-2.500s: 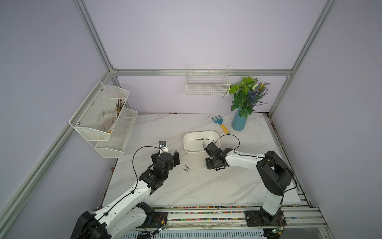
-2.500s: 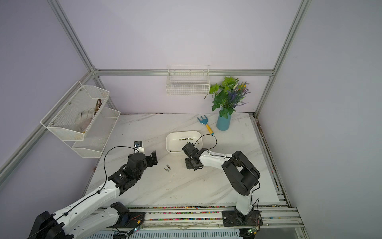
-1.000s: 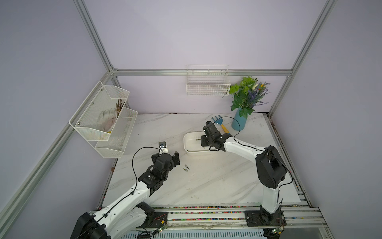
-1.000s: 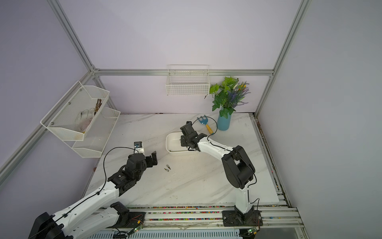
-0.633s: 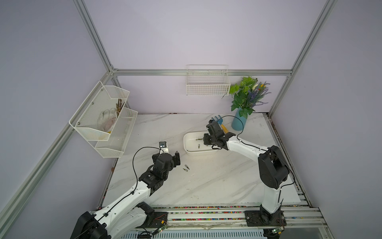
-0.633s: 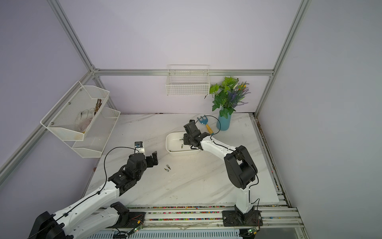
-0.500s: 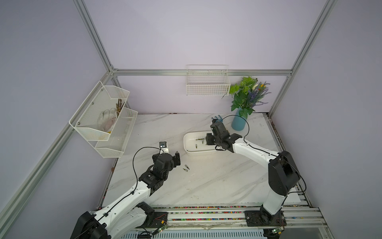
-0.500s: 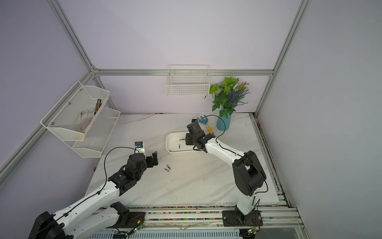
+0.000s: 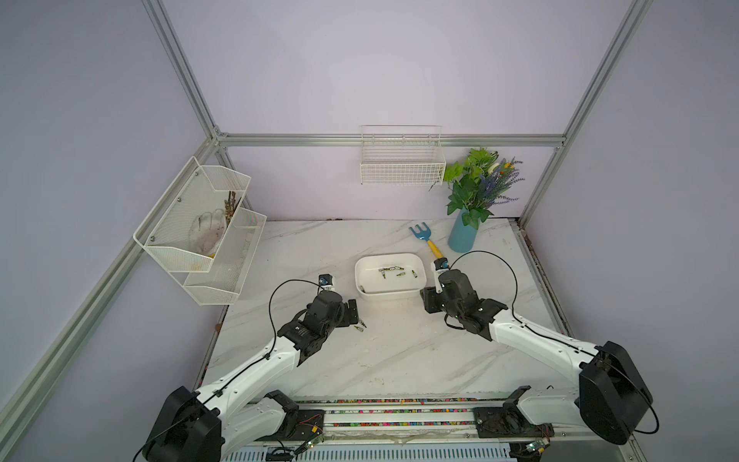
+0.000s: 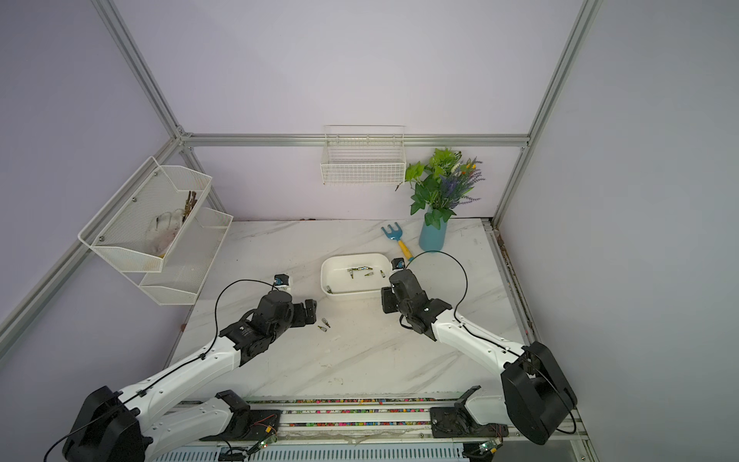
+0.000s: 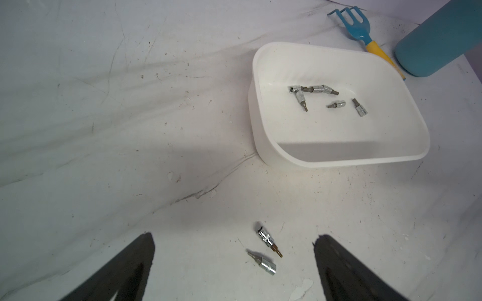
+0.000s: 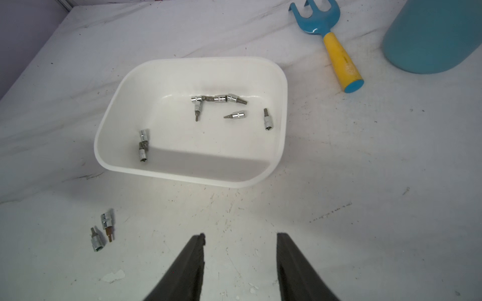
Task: Put the bit on the desktop into the storage box
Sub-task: Place the screwdriver bit in the storage box, then pick up the screwdriver bit from the center of the board.
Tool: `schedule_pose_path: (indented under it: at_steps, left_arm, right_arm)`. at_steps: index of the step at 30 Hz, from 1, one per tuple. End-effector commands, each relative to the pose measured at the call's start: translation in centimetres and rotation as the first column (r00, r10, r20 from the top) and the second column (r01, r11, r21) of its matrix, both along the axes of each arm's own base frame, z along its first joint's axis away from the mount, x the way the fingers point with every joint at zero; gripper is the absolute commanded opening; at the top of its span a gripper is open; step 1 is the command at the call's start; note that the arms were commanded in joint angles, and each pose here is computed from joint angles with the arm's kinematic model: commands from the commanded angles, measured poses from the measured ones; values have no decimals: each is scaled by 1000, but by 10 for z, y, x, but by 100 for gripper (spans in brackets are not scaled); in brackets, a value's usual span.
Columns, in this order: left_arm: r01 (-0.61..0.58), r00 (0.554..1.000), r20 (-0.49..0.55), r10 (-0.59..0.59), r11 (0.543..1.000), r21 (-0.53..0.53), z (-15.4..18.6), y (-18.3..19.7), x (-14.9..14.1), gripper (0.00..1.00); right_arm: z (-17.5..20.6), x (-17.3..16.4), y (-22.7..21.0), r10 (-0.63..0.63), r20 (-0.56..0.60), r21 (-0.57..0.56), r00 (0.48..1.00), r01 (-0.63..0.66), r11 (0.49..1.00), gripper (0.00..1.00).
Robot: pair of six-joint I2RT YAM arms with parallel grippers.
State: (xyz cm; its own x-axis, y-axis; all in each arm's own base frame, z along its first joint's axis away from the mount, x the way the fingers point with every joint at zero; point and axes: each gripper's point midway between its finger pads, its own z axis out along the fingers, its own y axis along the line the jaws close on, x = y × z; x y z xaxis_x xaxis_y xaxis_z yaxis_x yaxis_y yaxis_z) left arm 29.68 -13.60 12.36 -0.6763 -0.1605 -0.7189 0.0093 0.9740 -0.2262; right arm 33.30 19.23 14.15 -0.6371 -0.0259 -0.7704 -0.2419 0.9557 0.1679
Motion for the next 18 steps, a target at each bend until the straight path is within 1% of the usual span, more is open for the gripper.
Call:
schedule_pose_path:
  at_steps: [1, 5, 9, 11, 12, 15, 18]
  left_arm:
    - [36, 998, -57, -40, 996, -76, 0, -28, -2, 97]
    - [68, 991, -112, -75, 995, -69, -13, -52, 1, 93]
    - [71, 985, -156, -76, 997, -39, -28, -63, 5, 88]
    - [67, 984, -162, -71, 997, -34, -30, -65, 7, 82]
    - [61, 980, -189, -62, 998, -11, -42, -65, 9, 79]
    - [46, 978, -203, -45, 999, 0, -48, -65, 10, 67]
    - [44, 975, -219, -42, 999, 7, -55, -65, 11, 61]
  right_arm:
    - [27, 12, -5, -40, 137, 33, 990, 35, 999, 49]
    - [23, 10, -8, -48, 129, 28, 990, 45, 999, 49]
    - [21, 11, -10, -58, 122, 19, 991, 56, 998, 49]
    - [22, 10, -11, -61, 127, 20, 990, 59, 998, 49]
    - [23, 10, -12, -62, 129, 21, 990, 60, 998, 49]
    - [24, 9, -13, -66, 133, 21, 989, 64, 998, 50]
    - [25, 9, -13, -67, 134, 21, 989, 65, 998, 49]
